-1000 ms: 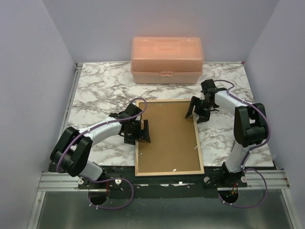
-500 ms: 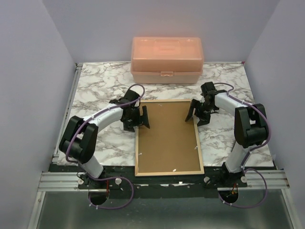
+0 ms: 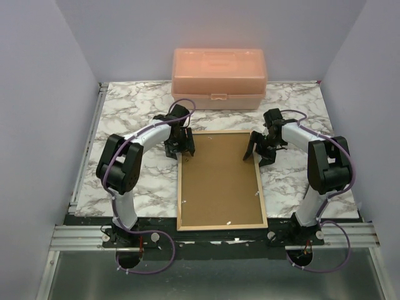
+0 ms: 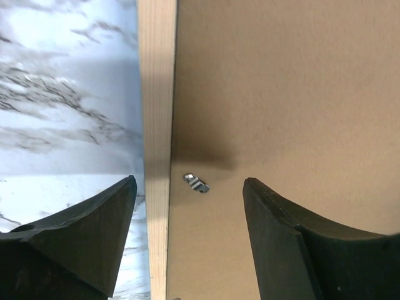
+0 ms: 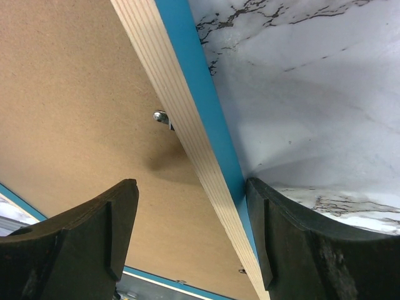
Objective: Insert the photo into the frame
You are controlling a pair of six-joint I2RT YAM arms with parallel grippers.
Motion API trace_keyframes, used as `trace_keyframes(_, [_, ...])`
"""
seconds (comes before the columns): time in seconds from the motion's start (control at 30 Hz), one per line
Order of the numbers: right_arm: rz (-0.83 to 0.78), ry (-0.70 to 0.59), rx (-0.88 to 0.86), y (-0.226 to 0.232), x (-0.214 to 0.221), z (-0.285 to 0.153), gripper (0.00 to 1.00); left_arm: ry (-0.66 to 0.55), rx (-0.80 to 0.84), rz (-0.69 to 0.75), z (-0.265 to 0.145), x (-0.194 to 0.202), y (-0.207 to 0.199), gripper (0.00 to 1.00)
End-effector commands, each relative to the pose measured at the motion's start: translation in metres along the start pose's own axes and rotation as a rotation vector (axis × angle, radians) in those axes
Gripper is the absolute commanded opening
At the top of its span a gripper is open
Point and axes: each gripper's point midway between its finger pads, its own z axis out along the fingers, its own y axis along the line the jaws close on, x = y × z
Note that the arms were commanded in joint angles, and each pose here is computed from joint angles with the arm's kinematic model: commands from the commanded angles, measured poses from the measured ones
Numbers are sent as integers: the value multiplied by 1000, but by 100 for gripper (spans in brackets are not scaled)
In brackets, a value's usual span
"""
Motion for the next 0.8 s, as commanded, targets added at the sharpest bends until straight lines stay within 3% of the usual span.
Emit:
trace_keyframes(0.0, [-11,41,-15,-3,14,6,76,-15,-98,-15,4,-11,13,69])
trace_keyframes(0.37, [-11,47,-16,-3,13,10,76,21,-124,1,19,1,25,57])
trace_keyframes(0.43, [-11,50,-15,-3,13,11,76,26,-129,3,21,5,28,49])
trace_keyframes(0.53, [-10,49,-15,-4,13,11,76,39,-134,8,23,9,31,21])
trace_keyframes(0.63, [-10,49,-16,-4,14,11,76,45,-125,14,23,13,32,1])
trace_keyframes(0.77, [-6,47,-19,-3,14,10,76,36,-106,24,19,14,29,0])
